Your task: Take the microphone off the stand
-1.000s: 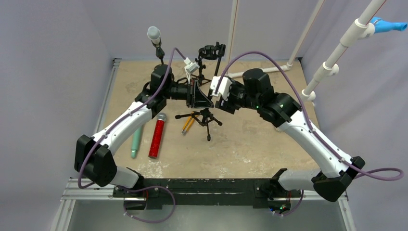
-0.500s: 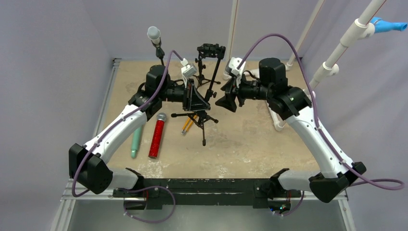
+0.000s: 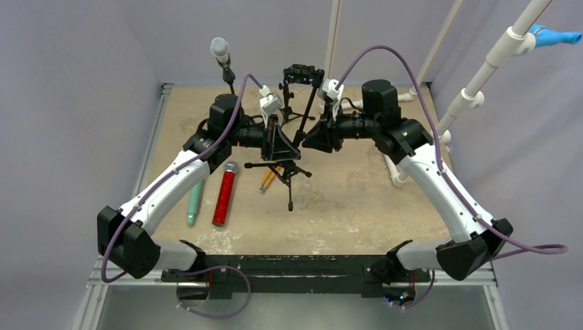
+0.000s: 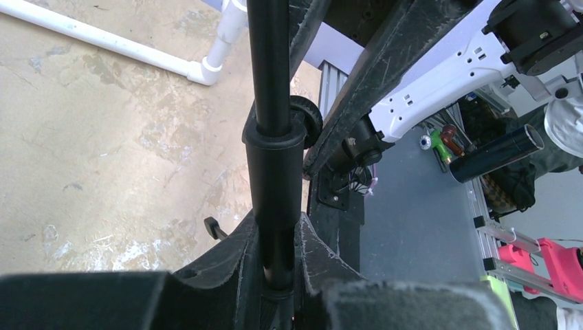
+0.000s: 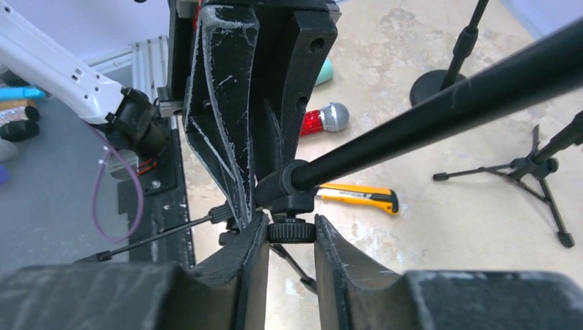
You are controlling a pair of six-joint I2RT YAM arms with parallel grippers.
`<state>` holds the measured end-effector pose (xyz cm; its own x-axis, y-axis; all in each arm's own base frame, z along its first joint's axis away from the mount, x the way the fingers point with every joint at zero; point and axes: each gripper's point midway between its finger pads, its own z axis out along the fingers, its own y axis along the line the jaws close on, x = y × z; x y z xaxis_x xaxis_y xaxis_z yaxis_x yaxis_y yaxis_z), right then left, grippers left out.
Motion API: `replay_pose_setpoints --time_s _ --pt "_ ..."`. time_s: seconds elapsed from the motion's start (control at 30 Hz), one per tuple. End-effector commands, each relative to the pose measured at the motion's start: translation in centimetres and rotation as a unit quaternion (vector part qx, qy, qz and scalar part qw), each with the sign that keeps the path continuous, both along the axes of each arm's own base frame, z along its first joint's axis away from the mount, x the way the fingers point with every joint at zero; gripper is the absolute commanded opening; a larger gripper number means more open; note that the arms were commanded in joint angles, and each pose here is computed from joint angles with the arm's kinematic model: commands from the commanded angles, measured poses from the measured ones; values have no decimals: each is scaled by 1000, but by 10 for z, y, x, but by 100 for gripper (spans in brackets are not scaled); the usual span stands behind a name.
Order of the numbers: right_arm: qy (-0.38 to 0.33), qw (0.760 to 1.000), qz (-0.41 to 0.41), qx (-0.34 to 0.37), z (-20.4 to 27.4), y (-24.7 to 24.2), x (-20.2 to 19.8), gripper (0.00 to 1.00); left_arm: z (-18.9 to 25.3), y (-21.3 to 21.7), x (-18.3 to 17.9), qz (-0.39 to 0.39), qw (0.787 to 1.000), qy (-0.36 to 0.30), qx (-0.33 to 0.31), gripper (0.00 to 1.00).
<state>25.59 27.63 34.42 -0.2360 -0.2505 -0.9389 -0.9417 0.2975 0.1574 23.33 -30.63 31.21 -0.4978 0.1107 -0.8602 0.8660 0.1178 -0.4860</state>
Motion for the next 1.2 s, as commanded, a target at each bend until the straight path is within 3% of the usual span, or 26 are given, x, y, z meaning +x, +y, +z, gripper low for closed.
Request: replay_pose_setpoints --time_s 0.0,0.07,0.2,0.37,0.43,0.53,0.67,0.7,0.77,0.83,0.97,1.17 --pt "-57 998 -8 -12 7 -5 9 15 35 -1 -8 -20 997 -64 -39 0" --pt "-97 994 -26 -44 2 -12 17 0 37 -2 -8 -17 998 -52 -43 0" --pt "-187 972 -49 -131 -11 -20 30 0 46 -8 -2 -13 998 -21 -64 0" --pt "-301 917 -81 -249 -25 -23 49 0 49 -19 10 -18 996 20 -80 0" --pt "-327 899 -89 -276 -29 -25 55 8 49 -21 13 -18 996 24 -82 0" --pt "-345 883 -98 -304 -36 -28 58 32 50 -21 16 -17 996 20 -82 0" --pt "-313 906 -97 -269 -27 -27 44 45 42 -16 19 -7 997 8 -72 0" --pt "-296 915 -96 -258 -24 -29 38 52 40 -14 20 -4 998 0 -68 0" --pt "-265 937 -86 -211 -7 -29 28 65 35 -10 23 2 998 -12 -60 0" --pt "-234 956 -84 -154 16 -29 18 72 31 -7 24 6 998 -29 -49 0" --pt "-195 973 -98 -74 59 -41 8 74 17 1 22 15 998 -61 -14 0" --pt "-123 974 -187 21 103 -58 31 75 7 11 14 18 995 -93 15 0"
